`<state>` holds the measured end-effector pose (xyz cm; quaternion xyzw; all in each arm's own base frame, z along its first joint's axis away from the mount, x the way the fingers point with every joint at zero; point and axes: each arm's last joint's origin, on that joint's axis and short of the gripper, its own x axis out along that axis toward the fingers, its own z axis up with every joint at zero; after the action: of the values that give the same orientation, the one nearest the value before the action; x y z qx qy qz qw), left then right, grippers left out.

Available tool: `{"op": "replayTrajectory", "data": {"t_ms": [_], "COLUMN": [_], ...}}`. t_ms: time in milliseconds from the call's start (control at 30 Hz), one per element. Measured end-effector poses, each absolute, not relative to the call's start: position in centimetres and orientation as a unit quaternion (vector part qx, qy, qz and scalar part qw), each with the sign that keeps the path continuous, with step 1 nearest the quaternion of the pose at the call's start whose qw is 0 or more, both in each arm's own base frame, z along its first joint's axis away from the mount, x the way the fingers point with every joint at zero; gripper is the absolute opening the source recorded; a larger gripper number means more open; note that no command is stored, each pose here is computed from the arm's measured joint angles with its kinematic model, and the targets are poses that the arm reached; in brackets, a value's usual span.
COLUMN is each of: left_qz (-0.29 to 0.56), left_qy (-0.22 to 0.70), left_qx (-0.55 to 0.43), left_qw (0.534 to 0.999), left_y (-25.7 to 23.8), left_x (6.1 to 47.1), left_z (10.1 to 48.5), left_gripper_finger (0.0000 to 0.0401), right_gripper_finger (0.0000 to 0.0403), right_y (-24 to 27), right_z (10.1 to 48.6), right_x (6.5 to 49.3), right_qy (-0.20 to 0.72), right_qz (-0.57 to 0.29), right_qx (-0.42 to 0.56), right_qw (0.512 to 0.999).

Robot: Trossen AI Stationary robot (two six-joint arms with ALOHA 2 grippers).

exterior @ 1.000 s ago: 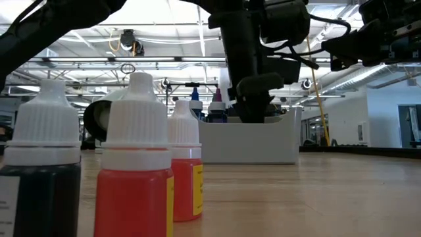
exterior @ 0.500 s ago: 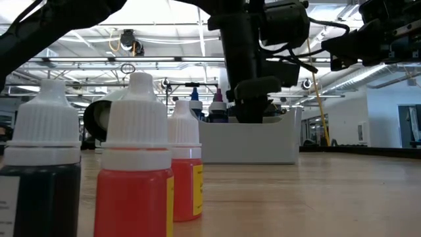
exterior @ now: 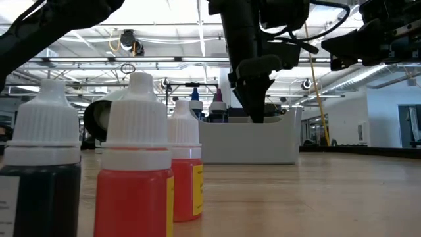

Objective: Pick & Place food coloring
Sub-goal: Put the small green food coloring bottle into the white container

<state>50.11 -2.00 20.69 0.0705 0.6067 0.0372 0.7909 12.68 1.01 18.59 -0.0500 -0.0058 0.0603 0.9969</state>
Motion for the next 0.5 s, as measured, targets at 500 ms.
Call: {"op": "replayTrajectory", "data": {"t_ms": [500], "left_qz": [0.011], "left_qy": [0.617], "left_qx": [0.074], "left_qw": [0.783], "left_y": [-3.7], "left_x": [49.9], "left_z": [18.6], "left_gripper_finger": [0.0088], "right_gripper_finger": [0.0], "right_y": [1.0], "right_z": [18.6], "right_x": [12.7], "right_qy": [-0.006], "right_qz": [0.06], "right_qx": [-0.051], "right_qw": [0.997]}}
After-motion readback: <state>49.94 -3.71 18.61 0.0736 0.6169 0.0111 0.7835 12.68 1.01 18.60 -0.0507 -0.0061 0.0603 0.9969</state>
